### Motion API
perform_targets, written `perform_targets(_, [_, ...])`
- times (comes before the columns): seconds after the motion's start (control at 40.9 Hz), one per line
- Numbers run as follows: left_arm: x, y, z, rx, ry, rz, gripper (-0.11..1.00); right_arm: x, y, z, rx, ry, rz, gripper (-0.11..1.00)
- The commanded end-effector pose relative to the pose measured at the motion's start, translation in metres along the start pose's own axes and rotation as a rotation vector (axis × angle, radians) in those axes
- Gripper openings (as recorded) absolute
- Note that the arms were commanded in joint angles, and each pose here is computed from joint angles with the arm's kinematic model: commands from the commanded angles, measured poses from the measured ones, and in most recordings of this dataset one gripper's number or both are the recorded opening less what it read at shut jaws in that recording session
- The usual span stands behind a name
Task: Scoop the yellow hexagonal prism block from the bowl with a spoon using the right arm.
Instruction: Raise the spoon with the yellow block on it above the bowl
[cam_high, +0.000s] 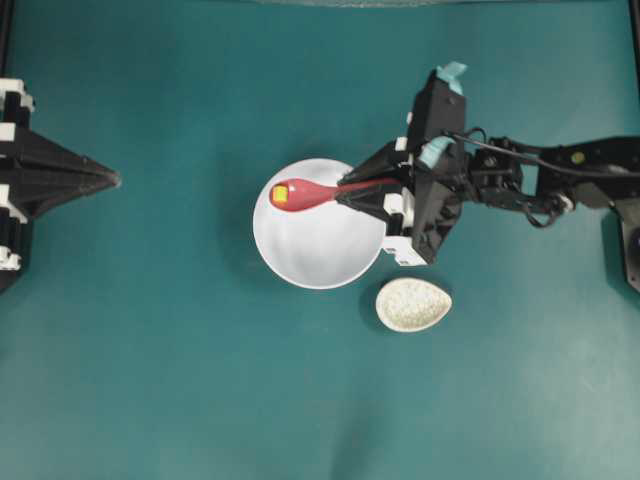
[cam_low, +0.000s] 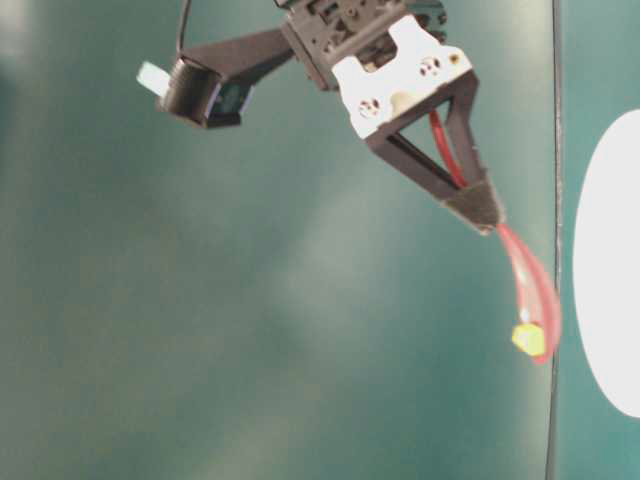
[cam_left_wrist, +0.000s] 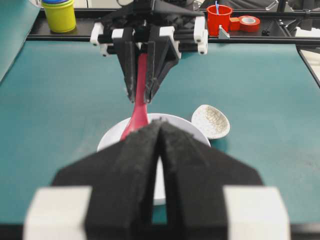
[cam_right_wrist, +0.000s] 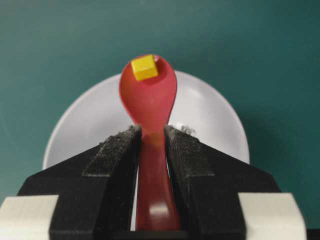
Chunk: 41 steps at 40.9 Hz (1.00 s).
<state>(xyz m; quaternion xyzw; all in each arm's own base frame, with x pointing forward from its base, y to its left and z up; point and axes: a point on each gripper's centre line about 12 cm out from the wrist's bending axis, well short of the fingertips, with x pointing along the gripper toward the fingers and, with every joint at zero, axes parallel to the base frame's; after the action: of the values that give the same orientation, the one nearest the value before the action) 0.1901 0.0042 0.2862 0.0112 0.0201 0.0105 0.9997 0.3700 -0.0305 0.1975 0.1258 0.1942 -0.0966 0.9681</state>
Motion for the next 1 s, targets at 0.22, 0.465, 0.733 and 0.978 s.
perform_targets(0.22, [0.002, 0.001, 0.011, 0.005, -0.024, 0.003, -0.01, -0.009, 0.008, 0.018, 0.017, -0.107, 0.020, 0.24])
perform_targets(0.465, [0.002, 0.001, 0.010, 0.005, -0.023, 0.003, -0.01, -0.011, 0.008, 0.023, 0.054, -0.138, 0.023, 0.24])
perform_targets(0.733, [0.002, 0.001, 0.011, 0.005, -0.024, 0.003, -0.01, -0.023, 0.010, 0.033, 0.067, -0.202, 0.037, 0.24])
perform_targets(0.978, [0.002, 0.001, 0.011, 0.003, -0.026, 0.003, -0.01, -0.037, 0.014, 0.037, 0.073, -0.238, 0.055, 0.24])
